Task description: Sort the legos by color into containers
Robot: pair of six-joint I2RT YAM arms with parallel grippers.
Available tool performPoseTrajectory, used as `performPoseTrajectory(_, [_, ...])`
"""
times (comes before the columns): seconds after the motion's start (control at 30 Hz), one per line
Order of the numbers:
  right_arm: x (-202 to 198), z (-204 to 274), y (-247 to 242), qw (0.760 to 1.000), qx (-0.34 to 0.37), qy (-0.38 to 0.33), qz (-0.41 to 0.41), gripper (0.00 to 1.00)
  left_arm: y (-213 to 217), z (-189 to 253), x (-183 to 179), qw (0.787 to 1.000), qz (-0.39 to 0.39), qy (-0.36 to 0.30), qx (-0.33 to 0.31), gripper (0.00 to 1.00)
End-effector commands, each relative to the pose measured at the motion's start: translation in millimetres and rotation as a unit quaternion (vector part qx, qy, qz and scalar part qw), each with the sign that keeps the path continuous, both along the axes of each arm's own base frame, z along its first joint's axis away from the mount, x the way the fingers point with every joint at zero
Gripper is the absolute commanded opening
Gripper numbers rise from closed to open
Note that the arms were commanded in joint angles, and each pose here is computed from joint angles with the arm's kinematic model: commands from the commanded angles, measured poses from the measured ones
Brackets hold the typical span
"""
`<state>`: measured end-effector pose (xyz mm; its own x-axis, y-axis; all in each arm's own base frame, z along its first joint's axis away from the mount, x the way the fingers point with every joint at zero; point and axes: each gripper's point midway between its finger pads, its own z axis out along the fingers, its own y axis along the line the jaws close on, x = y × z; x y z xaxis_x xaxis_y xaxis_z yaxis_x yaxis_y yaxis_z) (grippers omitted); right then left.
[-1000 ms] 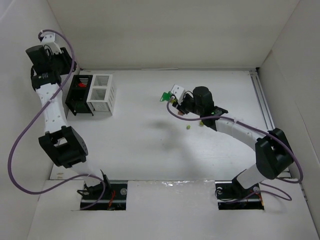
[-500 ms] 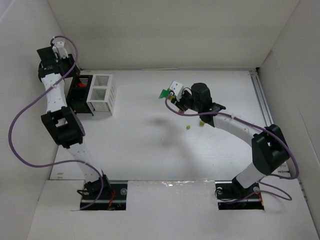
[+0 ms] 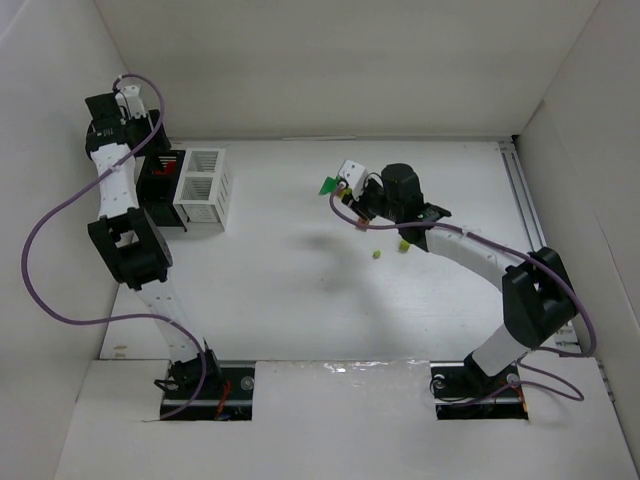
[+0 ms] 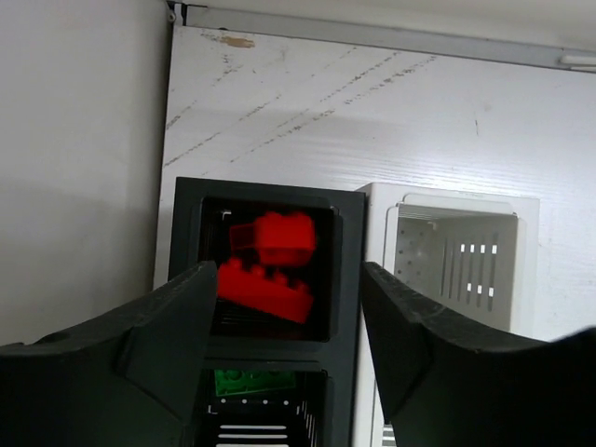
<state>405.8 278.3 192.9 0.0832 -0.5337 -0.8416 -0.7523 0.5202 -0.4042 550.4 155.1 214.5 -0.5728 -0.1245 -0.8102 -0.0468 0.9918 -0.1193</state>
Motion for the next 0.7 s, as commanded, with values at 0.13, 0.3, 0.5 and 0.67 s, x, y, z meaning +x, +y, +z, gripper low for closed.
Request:
performPoseTrajectory(0.13, [10, 36, 10, 0.999, 0.030, -0.032, 0.004, 0.00, -16, 84, -8, 0.987, -0.072, -0.135, -0.039, 0.61])
performPoseTrajectory(0.3, [9, 50, 14, 0.997, 0.063, -0.040, 0.014, 0.00, -95, 134, -45, 0.942, -0.261, -0.184, -0.100, 0.61])
performPoseTrajectory(0.5, [6, 83, 33, 0.989, 0.108, -0.084, 0.055, 0.00, -221, 125, -104, 0.897, -0.399, -0.126, -0.145, 0.64])
performPoseTrajectory(0.67, [2, 104, 53, 0.983, 0.131, -0.110, 0.073, 0.00, -294, 102, -147, 0.864, -0.459, -0.093, -0.184, 0.65])
